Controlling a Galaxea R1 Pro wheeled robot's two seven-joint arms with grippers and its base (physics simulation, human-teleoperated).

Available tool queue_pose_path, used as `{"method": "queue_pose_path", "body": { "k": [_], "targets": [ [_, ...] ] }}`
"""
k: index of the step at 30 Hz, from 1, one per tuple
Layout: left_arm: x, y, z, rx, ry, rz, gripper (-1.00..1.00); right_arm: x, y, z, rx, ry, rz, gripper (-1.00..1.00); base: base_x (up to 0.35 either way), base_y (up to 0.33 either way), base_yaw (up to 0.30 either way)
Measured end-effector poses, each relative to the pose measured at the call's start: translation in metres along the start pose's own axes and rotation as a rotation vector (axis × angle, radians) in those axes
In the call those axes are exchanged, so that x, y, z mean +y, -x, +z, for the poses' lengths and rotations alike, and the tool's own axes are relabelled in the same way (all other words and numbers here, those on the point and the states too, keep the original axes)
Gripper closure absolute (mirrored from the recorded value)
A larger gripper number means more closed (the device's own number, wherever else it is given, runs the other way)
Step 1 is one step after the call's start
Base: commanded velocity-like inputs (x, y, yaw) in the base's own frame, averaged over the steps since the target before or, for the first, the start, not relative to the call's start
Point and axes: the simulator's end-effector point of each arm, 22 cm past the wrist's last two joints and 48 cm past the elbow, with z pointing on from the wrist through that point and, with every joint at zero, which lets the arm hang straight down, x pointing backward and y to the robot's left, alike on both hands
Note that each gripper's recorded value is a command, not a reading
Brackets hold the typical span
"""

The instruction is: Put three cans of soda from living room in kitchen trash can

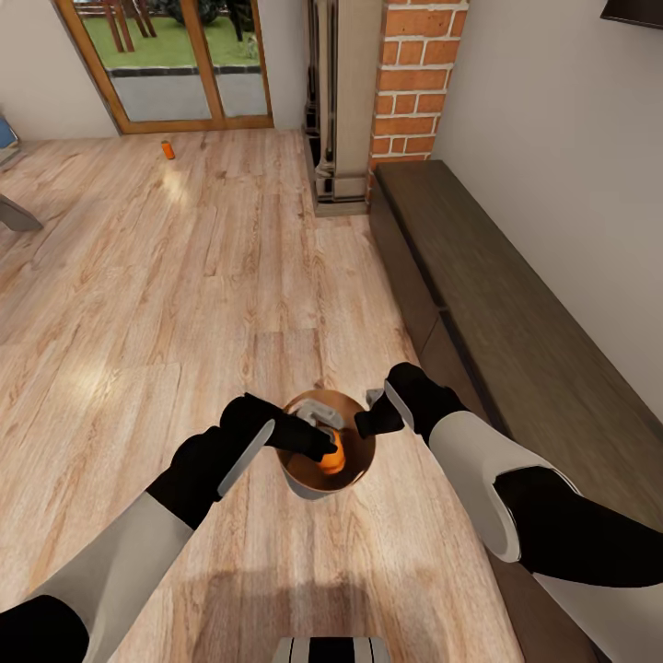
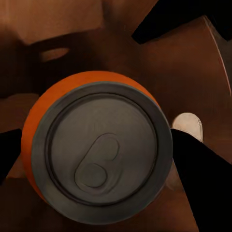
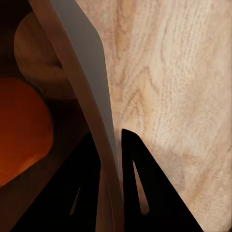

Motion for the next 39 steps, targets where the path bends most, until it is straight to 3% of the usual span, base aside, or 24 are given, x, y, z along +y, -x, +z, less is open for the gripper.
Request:
{"method": "queue_pose_path", "body": {
  "k": [3, 11, 16, 17, 27, 33, 35, 39],
  "targets": [
    [0.017, -0.001, 0.000, 0.003, 0.075, 0.000, 1.00, -0.001, 0.000, 0.000, -0.001, -0.006, -0.005, 1.00, 0.000, 0.000, 0.000],
    [0.028, -0.002, 0.000, 0.003, 0.130, -0.014, 1.00, 0.001, 0.000, 0.000, 0.001, 0.002, -0.004, 1.00, 0.000, 0.000, 0.000],
    [0.030, -0.008, 0.004, 0.027, 0.166, 0.021, 1.00, 0.001, 0.000, 0.000, 0.001, 0.003, -0.004, 1.00, 0.000, 0.000, 0.000],
    [0.030, -0.009, 0.005, 0.031, 0.164, 0.020, -1.00, 0.001, 0.000, 0.000, 0.001, 0.000, -0.006, 1.00, 0.000, 0.000, 0.000],
    [0.030, -0.016, 0.009, 0.048, 0.161, 0.018, -1.00, 0.000, -0.001, 0.000, 0.003, -0.003, -0.008, 1.00, 0.000, 0.000, 0.000],
    [0.031, -0.008, 0.002, 0.024, 0.166, 0.026, -1.00, 0.003, -0.001, 0.001, 0.003, 0.012, 0.002, 1.00, 0.000, 0.000, 0.000],
    [0.020, 0.019, -0.016, -0.056, 0.155, 0.061, -1.00, 0.000, -0.002, 0.001, 0.007, -0.002, -0.006, 1.00, 0.000, 0.000, 0.000],
    [0.052, 0.049, -0.074, -0.196, 0.215, 0.066, -1.00, -0.003, -0.003, 0.002, 0.009, -0.019, -0.016, 1.00, 0.000, 0.000, 0.000]
  ]
}}
